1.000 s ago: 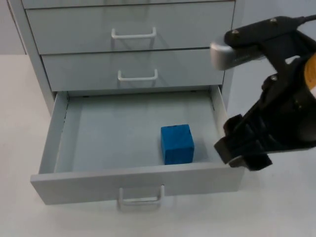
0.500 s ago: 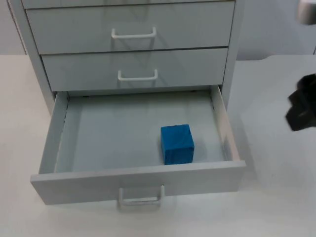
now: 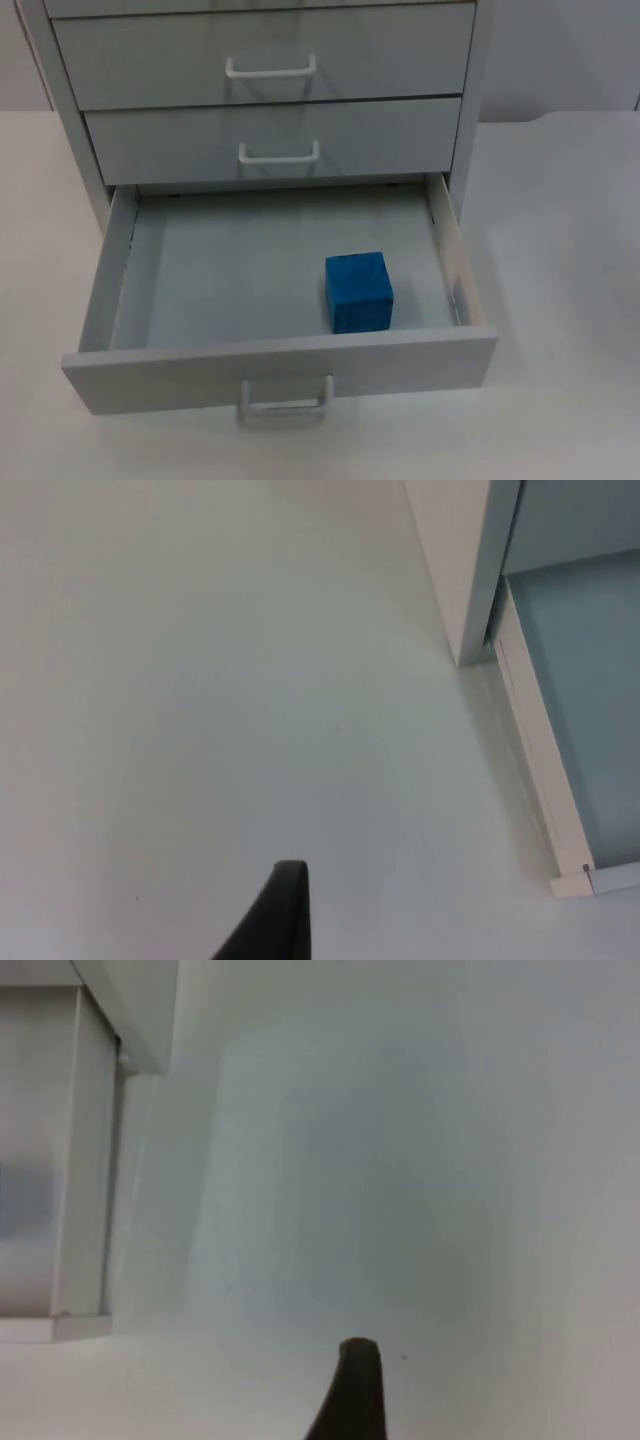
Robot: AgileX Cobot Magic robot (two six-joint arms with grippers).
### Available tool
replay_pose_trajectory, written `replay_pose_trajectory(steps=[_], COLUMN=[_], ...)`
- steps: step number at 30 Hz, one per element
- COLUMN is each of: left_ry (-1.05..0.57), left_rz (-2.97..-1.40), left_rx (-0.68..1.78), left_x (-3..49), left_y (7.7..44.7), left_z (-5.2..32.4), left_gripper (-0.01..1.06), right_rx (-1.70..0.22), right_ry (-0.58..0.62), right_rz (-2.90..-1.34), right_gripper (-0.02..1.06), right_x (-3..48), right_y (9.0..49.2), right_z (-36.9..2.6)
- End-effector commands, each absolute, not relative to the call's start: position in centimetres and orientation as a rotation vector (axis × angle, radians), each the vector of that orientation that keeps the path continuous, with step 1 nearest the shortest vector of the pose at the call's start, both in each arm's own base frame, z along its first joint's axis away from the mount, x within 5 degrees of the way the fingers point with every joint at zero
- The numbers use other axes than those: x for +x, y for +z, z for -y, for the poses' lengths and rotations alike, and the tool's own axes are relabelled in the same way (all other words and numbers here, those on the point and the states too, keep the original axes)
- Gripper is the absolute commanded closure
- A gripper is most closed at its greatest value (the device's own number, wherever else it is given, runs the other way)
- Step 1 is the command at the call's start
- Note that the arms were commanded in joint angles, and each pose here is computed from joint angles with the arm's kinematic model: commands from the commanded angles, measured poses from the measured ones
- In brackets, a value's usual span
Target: Open the drawer with the left hand, place the block into the drawer with the right hand, then close the drawer with the left hand.
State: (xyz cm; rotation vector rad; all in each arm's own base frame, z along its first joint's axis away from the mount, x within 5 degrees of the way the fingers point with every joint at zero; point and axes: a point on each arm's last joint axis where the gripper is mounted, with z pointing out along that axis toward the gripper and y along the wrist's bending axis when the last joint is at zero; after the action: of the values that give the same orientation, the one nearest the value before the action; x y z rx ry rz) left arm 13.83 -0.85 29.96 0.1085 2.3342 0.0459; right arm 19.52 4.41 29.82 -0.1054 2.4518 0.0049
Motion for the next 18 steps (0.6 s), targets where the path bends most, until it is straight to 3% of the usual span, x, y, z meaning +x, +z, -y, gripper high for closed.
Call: replay_pose_trajectory(steps=[1,18], left_ry=[0.033,0.027], left_rz=[-2.335,-2.348], left_rx=[0.093,0.090], left_x=[13.72,13.64], left_y=[29.92,29.83], left_z=[0.86,0.89], left_gripper=[0.00,0.00], right_rx=[-0.101,-0.039], right_ry=[-0.015,0.024], right_rz=[-2.462,-2.413], right_gripper=[0.36,0.36], right_x=[18.83,18.95], right_y=[30.03,30.49], right_z=[-3.79,-3.56])
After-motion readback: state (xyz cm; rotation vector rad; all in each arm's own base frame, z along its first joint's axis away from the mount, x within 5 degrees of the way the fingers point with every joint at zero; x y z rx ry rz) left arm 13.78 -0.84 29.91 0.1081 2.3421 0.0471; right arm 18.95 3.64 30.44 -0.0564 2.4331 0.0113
